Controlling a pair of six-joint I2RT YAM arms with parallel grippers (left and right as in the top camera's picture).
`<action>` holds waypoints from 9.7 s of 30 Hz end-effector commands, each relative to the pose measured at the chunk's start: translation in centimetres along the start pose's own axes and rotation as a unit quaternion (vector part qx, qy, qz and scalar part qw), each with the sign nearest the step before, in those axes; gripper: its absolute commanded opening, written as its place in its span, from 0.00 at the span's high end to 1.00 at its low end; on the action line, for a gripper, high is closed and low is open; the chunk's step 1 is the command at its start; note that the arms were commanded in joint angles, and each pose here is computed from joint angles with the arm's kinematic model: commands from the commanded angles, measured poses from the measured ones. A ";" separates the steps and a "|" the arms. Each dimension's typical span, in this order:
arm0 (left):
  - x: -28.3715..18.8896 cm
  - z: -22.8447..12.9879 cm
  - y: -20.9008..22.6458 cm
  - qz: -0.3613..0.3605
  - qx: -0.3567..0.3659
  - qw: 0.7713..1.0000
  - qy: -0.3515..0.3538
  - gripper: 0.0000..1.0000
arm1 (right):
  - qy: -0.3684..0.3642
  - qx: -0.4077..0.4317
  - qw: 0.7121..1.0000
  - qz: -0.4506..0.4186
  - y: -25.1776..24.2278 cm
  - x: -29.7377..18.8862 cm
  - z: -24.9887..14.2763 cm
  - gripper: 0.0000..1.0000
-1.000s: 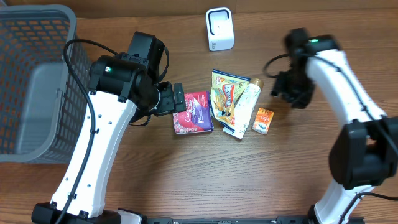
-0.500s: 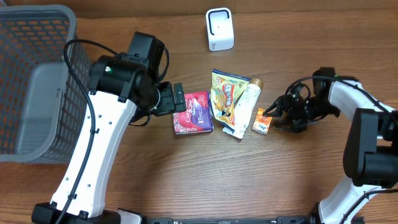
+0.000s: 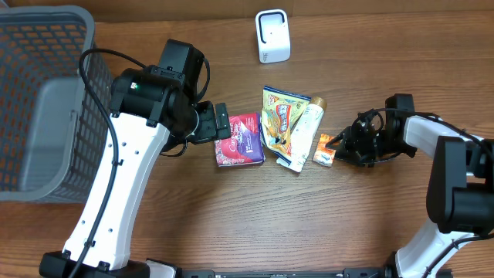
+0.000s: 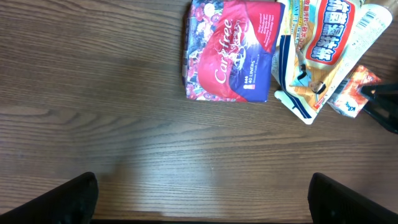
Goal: Scan the item barcode
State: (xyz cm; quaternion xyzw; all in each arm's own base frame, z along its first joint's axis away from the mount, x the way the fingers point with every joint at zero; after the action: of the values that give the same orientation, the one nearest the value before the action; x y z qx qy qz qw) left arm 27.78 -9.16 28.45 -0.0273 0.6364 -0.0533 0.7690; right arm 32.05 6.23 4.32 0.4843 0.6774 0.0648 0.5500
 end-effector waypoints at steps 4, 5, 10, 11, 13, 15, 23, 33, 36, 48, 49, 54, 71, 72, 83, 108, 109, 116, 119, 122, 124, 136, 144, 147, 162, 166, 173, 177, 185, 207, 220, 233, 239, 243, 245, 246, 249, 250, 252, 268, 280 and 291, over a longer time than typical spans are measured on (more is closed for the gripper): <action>-0.7 0.1 0.1 0.002 0.008 1.000 -0.014 0.00 | -0.040 0.013 0.997 -0.061 -1.5 0.0 0.9 0.96; -0.7 0.1 0.1 0.002 0.008 1.000 -0.014 0.00 | -0.046 0.014 0.997 -0.067 -1.4 -0.2 1.1 0.96; -0.7 0.1 0.1 0.002 0.008 1.000 -0.014 0.00 | -0.105 0.020 0.980 -0.168 -0.4 -3.8 2.0 0.96; -0.7 0.1 0.1 0.002 0.008 1.000 -0.014 0.00 | -0.125 0.025 0.972 -0.198 0.1 -5.1 2.1 0.96; -0.7 0.1 0.1 0.002 0.008 1.000 -0.014 0.00 | -0.165 0.036 0.954 -0.249 1.2 -7.4 2.0 0.96; -0.7 0.1 0.1 0.002 0.008 1.000 -0.014 0.00 | -0.198 0.032 0.936 -0.290 2.8 -9.0 1.6 0.96; -0.7 0.1 0.1 0.002 0.008 1.000 -0.014 0.00 | -0.384 -0.108 0.863 -0.309 13.4 -10.2 2.1 0.96; -0.7 0.1 0.1 0.002 0.008 1.000 -0.014 0.00 | -0.559 -0.499 0.591 -0.299 29.3 -11.0 1.7 0.96; -0.7 0.1 0.1 0.002 0.008 1.000 -0.014 0.00 | -0.547 -0.582 0.539 -0.266 31.8 -10.5 0.8 0.96; -0.7 0.1 0.1 0.002 0.008 1.000 -0.014 0.00 | -0.536 -0.716 0.360 -0.267 34.4 -4.1 4.8 0.96; -0.7 0.1 0.1 0.002 0.008 1.000 -0.014 0.00 | -0.528 -0.724 0.351 -0.273 34.2 -3.4 5.2 0.96; -0.7 0.1 0.1 0.002 0.008 1.000 -0.014 0.00 | -0.476 -0.762 0.321 -0.299 32.2 0.6 7.5 0.96; -0.7 0.1 0.1 0.002 0.008 1.000 -0.014 0.00 | -0.434 -0.808 0.324 -0.232 30.7 7.2 7.6 0.96; -0.7 0.1 0.1 0.002 0.008 1.000 -0.014 0.00 | -0.437 -0.806 0.323 -0.234 30.7 7.1 7.7 0.96; -0.7 0.1 0.1 0.002 0.008 1.000 -0.014 0.00 | -0.453 -0.783 0.333 -0.267 30.1 5.4 9.4 0.96; -0.7 0.1 0.1 0.002 0.008 1.000 -0.014 0.00 | -0.786 -0.198 0.511 -0.287 20.6 -17.3 18.8 0.97; -0.7 0.1 0.1 0.002 0.008 1.000 -0.014 0.00 | -0.782 -0.185 0.517 -0.296 19.7 -17.9 19.1 0.97; -0.7 0.1 0.1 0.002 0.008 1.000 -0.014 0.00 | -0.691 -0.006 0.664 -0.286 5.9 -24.5 22.5 0.96; -0.7 0.1 0.1 0.002 0.008 1.000 -0.014 0.00 | -0.655 0.073 0.703 -0.267 0.2 -26.6 22.9 0.96; -0.7 0.1 0.1 0.002 0.008 1.000 -0.014 0.00 | -0.629 0.172 0.723 -0.227 -6.1 -29.6 22.5 0.96; -0.7 0.1 0.1 0.002 0.008 1.000 -0.014 0.00 | -0.616 0.204 0.733 -0.204 -8.7 -31.0 22.2 0.96; -0.7 0.1 0.1 0.002 0.008 1.000 -0.014 0.00 | -0.597 0.294 0.719 -0.199 -16.9 -35.7 19.5 0.48; -0.7 0.1 0.1 0.002 0.008 1.000 -0.014 0.00 | -0.644 0.213 0.710 -0.189 -10.6 -40.9 15.3 0.00; -0.7 0.1 0.1 0.002 0.008 1.000 -0.014 0.00 | -0.676 0.139 0.716 -0.106 -4.7 -43.7 12.2 0.00; -0.7 0.1 0.1 0.002 0.008 1.000 -0.014 0.00 | -0.285 -0.170 0.932 0.143 15.6 -24.4 3.9 0.00; -0.7 0.1 0.1 0.002 0.008 1.000 -0.014 0.00 | -0.226 -0.167 0.959 0.036 17.2 -14.8 3.1 0.00; -0.7 0.1 0.1 0.002 0.008 1.000 -0.014 0.00 | -0.187 -0.078 0.974 -0.099 16.4 -3.9 1.5 0.00; -0.7 0.1 0.1 0.002 0.008 1.000 -0.014 0.00 | -0.174 -0.073 0.968 -0.164 14.9 0.4 1.2 0.01; -0.7 0.1 0.1 0.002 0.008 1.000 -0.014 0.00 | -0.192 -0.017 0.950 -0.245 11.6 1.7 1.8 0.04; -0.7 0.1 0.1 0.002 0.008 1.000 -0.014 0.00 | -0.231 0.047 0.919 -0.316 7.4 -2.8 4.1 0.87; -0.7 0.1 0.1 0.002 0.008 1.000 -0.014 0.00 | -0.239 0.053 0.857 -0.453 7.8 -10.0 1.2 0.80; -0.7 0.1 0.1 0.002 0.008 1.000 -0.014 0.00 | -0.219 -0.003 0.877 -0.428 8.9 -8.5 1.6 0.57; -0.7 0.1 0.1 0.002 0.008 1.000 -0.014 0.00 | -0.258 0.000 0.827 -0.499 6.3 -7.6 1.8 0.42; -0.7 0.1 0.1 0.002 0.008 1.000 -0.014 0.00 | -0.280 -0.001 0.811 -0.514 4.8 -6.5 2.4 0.39; -0.7 0.1 0.1 0.002 0.008 1.000 -0.014 0.00 | -0.288 -0.004 0.812 -0.508 4.7 -6.1 2.8 0.39; -0.7 0.1 0.1 0.002 0.008 1.000 -0.014 0.00 | -0.291 -0.006 0.810 -0.508 4.6 -6.0 2.9 0.39; -0.7 0.1 0.1 0.002 0.008 1.000 -0.014 0.00 | -0.326 -0.013 0.787 -0.523 3.9 -6.3 3.8 0.39; -0.7 0.1 0.1 0.002 0.008 1.000 -0.014 0.00 | -0.330 -0.014 0.785 -0.523 3.7 -6.1 4.0 0.39; -0.7 0.1 0.1 0.002 0.008 1.000 -0.014 0.00 | -0.331 -0.014 0.786 -0.522 3.3 -5.8 4.1 0.39; -0.7 0.1 0.0 0.002 0.009 1.000 -0.014 0.00 | -0.325 -0.015 0.789 -0.521 0.7 -4.0 4.4 0.85; -0.7 0.1 0.0 0.002 0.009 1.000 -0.014 0.00 | -0.157 -0.094 0.924 -0.337 10.6 -3.0 1.5 0.93; -0.7 0.2 0.0 0.001 0.009 1.000 -0.016 0.00 | 0.036 -0.161 0.983 -0.084 12.4 1.1 -1.0 0.95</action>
State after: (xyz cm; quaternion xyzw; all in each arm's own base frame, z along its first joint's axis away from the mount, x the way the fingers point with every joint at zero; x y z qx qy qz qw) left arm 27.82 -9.15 28.46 -0.0269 0.6357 -0.0529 0.7697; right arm 39.56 13.12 11.24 0.2628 0.7155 0.0599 0.6445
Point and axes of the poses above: each gripper's point midway between its finger pads, its own x axis out along the fingers, its own y axis along the line the jaws close on, z = x × y, the point moved 5 cm from there along -x, back along the fingers, and after that the axes turned 13 degrees about x, right-handed, at the moved point
